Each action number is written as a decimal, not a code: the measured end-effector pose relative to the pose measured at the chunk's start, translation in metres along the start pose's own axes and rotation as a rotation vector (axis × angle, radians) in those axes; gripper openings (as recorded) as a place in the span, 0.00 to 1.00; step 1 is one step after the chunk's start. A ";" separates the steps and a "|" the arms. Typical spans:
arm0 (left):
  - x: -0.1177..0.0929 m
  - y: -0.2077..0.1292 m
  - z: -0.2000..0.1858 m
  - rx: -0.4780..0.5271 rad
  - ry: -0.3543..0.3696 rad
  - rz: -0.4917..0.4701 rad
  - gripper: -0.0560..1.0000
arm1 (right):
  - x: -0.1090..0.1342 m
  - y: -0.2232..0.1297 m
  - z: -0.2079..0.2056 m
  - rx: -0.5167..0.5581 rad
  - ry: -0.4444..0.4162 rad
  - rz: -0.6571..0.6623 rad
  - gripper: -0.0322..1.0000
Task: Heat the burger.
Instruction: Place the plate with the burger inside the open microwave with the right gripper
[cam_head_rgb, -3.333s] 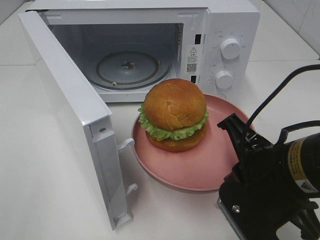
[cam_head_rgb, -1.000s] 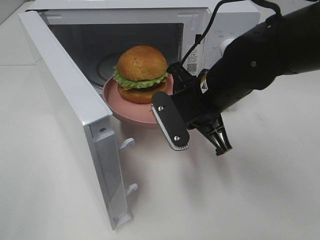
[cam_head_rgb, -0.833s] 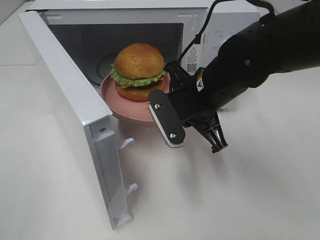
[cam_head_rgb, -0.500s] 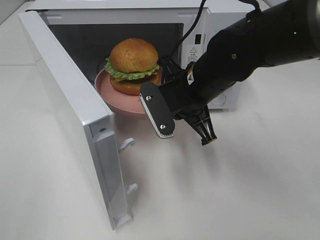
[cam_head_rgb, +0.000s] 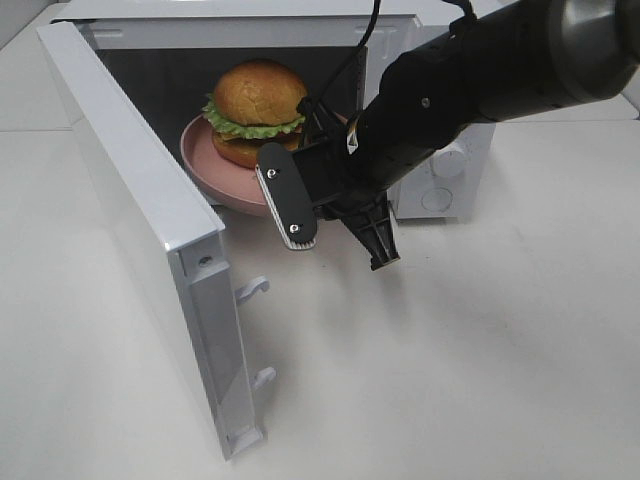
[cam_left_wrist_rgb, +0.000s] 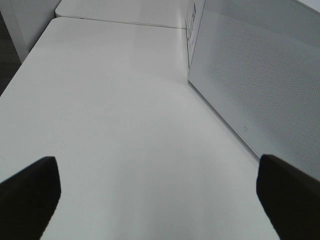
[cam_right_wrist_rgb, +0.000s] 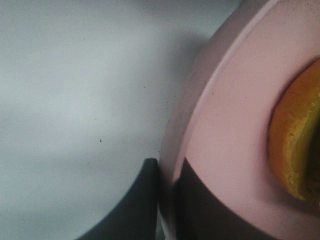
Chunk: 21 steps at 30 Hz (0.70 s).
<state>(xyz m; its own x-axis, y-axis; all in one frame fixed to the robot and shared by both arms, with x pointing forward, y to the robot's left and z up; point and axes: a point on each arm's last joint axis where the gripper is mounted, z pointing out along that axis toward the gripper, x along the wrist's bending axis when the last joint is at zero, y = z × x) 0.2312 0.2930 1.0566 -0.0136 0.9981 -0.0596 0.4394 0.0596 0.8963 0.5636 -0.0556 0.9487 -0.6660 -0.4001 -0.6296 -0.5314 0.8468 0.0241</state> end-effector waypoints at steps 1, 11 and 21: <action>0.000 0.000 0.000 0.000 0.000 0.000 0.99 | -0.002 0.000 0.005 0.001 -0.001 0.010 0.09; 0.000 0.000 0.000 0.000 0.000 0.000 0.99 | -0.017 0.001 0.028 0.002 -0.014 0.078 0.09; 0.000 0.000 0.000 0.000 0.000 0.000 0.99 | -0.030 0.003 0.047 0.025 -0.003 0.124 0.09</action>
<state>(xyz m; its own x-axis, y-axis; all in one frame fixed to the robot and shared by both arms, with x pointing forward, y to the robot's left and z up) 0.2312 0.2930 1.0566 -0.0136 0.9981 -0.0596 0.4394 0.0596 0.8963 0.6068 -0.0246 0.9310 -0.7240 -0.2909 -0.6254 -0.4322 0.8980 0.0827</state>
